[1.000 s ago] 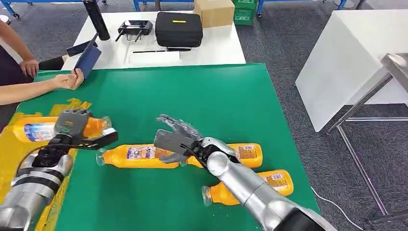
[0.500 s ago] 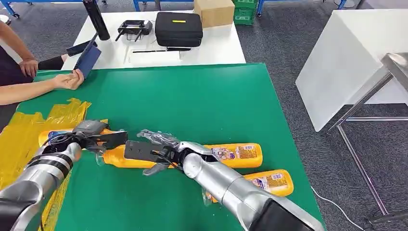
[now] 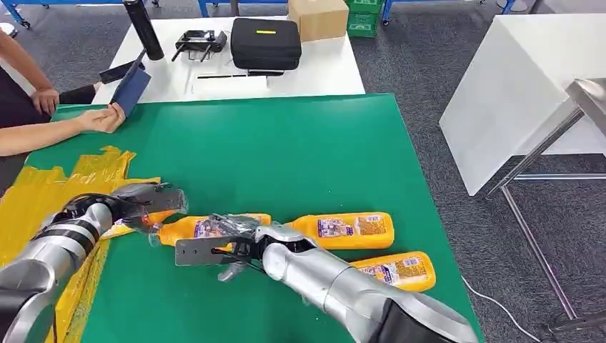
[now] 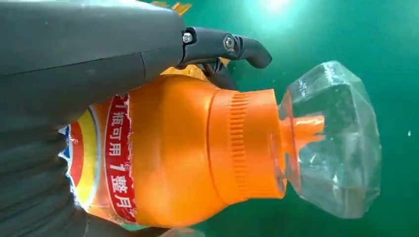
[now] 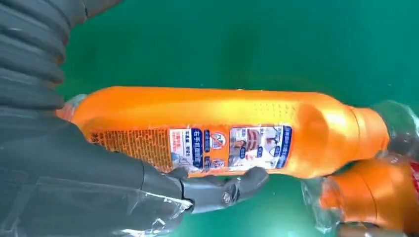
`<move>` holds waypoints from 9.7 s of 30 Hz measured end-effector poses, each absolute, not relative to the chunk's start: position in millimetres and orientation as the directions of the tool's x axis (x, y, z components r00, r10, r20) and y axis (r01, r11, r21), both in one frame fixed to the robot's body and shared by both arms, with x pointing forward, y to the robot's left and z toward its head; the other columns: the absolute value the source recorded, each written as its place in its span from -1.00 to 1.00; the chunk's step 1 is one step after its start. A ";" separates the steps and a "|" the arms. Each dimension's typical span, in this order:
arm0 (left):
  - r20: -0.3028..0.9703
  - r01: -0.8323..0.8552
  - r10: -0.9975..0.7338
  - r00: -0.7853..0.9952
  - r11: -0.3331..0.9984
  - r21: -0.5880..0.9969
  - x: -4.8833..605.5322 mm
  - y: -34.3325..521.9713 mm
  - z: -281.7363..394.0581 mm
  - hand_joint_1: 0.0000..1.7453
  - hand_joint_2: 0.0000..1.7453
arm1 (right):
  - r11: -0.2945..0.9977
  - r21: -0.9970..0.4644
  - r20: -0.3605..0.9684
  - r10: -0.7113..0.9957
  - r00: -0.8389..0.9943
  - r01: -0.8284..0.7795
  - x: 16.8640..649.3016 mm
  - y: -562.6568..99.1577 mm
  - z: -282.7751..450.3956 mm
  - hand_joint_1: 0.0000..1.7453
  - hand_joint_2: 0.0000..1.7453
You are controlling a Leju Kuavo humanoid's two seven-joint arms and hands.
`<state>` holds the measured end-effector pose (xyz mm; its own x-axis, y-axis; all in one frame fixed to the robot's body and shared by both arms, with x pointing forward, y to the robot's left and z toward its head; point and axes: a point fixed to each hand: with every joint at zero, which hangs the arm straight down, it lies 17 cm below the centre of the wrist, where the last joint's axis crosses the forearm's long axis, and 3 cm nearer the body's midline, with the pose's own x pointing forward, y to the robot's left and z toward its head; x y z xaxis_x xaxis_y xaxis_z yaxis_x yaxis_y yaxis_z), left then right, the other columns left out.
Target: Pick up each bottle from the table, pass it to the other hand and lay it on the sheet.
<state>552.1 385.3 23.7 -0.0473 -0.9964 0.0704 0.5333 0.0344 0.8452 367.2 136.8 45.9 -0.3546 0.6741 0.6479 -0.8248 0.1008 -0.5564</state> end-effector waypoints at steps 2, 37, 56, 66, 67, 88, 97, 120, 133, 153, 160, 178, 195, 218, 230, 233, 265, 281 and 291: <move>0.070 0.535 -0.997 -0.045 0.035 0.844 551.8 386.5 23.5 -1.00 1.00 | 0.087 -0.565 0.635 0.682 -0.364 -0.821 367.6 135.3 43.9 -1.00 1.00; 0.462 0.323 -0.885 0.051 0.452 0.831 538.5 435.4 49.9 -1.00 1.00 | -0.554 -0.735 -0.250 0.757 -0.603 -0.391 413.2 28.1 -26.7 1.00 1.00; 0.584 0.221 -0.812 0.007 0.571 0.791 554.1 419.9 82.7 -1.00 1.00 | -0.333 -0.721 0.009 0.873 -0.488 -0.607 407.0 25.2 -36.2 1.00 1.00; 0.964 0.211 -0.120 -0.237 0.962 0.172 494.9 327.0 150.8 -1.00 -1.00 | 0.429 -0.523 0.702 0.707 -0.087 -0.737 454.0 22.7 11.9 1.00 1.00; 0.963 0.208 -0.115 -0.244 0.964 0.168 491.9 326.7 153.1 -1.00 -1.00 | 0.441 -0.517 0.710 0.700 -0.079 -0.734 454.9 21.5 12.5 1.00 1.00; 0.951 0.197 -0.091 -0.294 0.968 0.153 481.1 322.6 170.6 -1.00 1.00 | 0.490 -0.491 0.741 0.670 -0.049 -0.721 459.3 16.0 15.4 1.00 1.00; 0.911 0.331 0.310 -0.271 0.919 -0.214 391.7 277.5 166.4 -1.00 1.00 | 0.765 -0.279 0.958 0.264 -0.112 -0.580 452.2 30.9 86.1 1.00 1.00; 0.904 0.485 0.387 -0.181 0.835 -0.260 330.0 203.7 152.7 -1.00 1.00 | 0.586 -0.341 0.930 0.099 -0.353 -0.735 353.4 140.9 168.0 1.00 1.00; 0.925 0.484 0.331 -0.185 0.850 -0.208 331.8 202.9 140.3 -1.00 1.00 | 0.277 -0.469 0.883 0.163 -0.439 -0.839 267.3 204.9 136.8 1.00 1.00; 0.929 0.467 0.344 -0.138 0.849 -0.245 327.6 211.7 122.8 -1.00 1.00 | 0.201 -0.498 0.862 0.217 -0.457 -0.844 258.6 206.9 110.7 1.00 1.00; 0.916 0.473 0.382 -0.124 0.834 -0.284 326.3 212.2 124.4 1.00 1.00 | 0.200 -0.494 0.864 0.220 -0.453 -0.846 258.4 207.1 108.7 1.00 1.00; 0.894 0.477 0.432 -0.120 0.815 -0.330 325.0 212.8 128.2 1.00 1.00 | 0.230 -0.480 0.873 0.216 -0.437 -0.847 262.5 204.5 105.9 1.00 1.00; 0.954 0.245 0.102 -0.282 0.969 -0.031 351.0 254.0 133.5 1.00 1.00 | 0.466 -0.426 0.905 0.237 -0.354 -0.776 316.0 149.4 101.1 -1.00 -1.00; 0.345 -0.490 -0.938 0.037 0.283 0.825 329.0 442.9 174.6 1.00 1.00 | 0.719 -0.490 0.870 0.363 -0.334 -0.494 362.2 -64.2 96.6 -1.00 1.00; -0.024 -0.153 -0.982 0.185 -0.053 0.987 337.4 436.8 74.4 1.00 1.00 | 0.547 -0.663 0.748 0.501 -0.434 -0.511 329.4 -129.3 91.6 -1.00 1.00; -0.035 -0.111 -0.985 0.171 -0.055 0.992 343.2 432.5 58.0 -1.00 1.00 | 0.507 -0.688 0.724 0.537 -0.433 -0.520 325.8 -142.0 84.4 -1.00 1.00; 0.205 -0.063 -0.976 0.072 0.201 0.978 359.9 422.5 37.6 -1.00 -1.00 | 0.127 -0.793 0.376 0.872 -0.314 -0.596 292.6 -265.3 -7.1 -1.00 1.00; 0.360 -0.109 -0.933 0.032 0.354 0.929 356.7 406.2 52.8 -1.00 -1.00 | 0.017 -0.783 0.225 0.940 -0.257 -0.622 278.8 -295.7 -39.4 1.00 1.00; 0.721 -0.165 -0.679 -0.135 0.733 0.660 361.1 371.3 94.9 -1.00 -1.00 | 0.053 -0.776 0.239 0.947 -0.215 -0.629 280.6 -292.6 -49.3 1.00 1.00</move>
<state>361.1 371.3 94.9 -0.1345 -0.6794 0.7213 -0.1650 0.7331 0.6598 280.6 -292.6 -49.3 -0.2149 0.9470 0.2387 -0.6288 0.0528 -0.7758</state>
